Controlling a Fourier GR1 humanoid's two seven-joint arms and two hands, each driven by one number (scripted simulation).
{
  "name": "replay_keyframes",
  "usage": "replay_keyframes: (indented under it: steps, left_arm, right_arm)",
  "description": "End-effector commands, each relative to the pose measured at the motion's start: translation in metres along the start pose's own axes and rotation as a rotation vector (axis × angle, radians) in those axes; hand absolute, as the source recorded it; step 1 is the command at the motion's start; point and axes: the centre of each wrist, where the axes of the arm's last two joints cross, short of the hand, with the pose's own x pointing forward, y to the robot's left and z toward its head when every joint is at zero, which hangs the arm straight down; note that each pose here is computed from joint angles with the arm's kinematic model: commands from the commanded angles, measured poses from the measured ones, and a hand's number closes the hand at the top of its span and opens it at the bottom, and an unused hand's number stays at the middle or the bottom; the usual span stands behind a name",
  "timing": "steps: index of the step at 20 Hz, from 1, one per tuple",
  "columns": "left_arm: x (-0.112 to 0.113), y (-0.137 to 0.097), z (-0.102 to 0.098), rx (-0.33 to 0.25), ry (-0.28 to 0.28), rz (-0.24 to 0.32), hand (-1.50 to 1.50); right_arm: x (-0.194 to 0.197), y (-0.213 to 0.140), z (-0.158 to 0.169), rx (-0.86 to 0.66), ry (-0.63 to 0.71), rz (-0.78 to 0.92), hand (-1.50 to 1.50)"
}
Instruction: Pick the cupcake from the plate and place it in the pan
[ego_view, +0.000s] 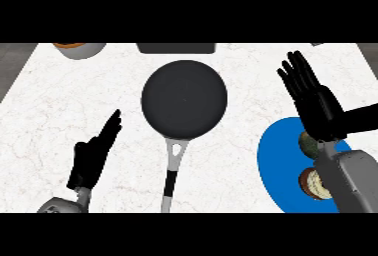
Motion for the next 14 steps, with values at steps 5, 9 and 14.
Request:
replay_keyframes:
  steps: [5,9,14]
  left_arm:
    - [0.043,0.024,-0.016,0.157,-0.163,0.092,0.00]
    - [0.056,0.044,-0.020,0.176,-0.141,0.195,0.00]
    - [0.044,0.056,-0.011,0.165,-0.141,0.189,0.00]
  right_arm:
    - [0.039,0.008,-0.014,0.636,-0.163,-0.152,1.50]
    - [0.081,-0.084,0.006,0.635,-0.215,0.213,1.50]
    - [0.089,-0.160,0.044,0.672,-0.226,0.319,-1.50]
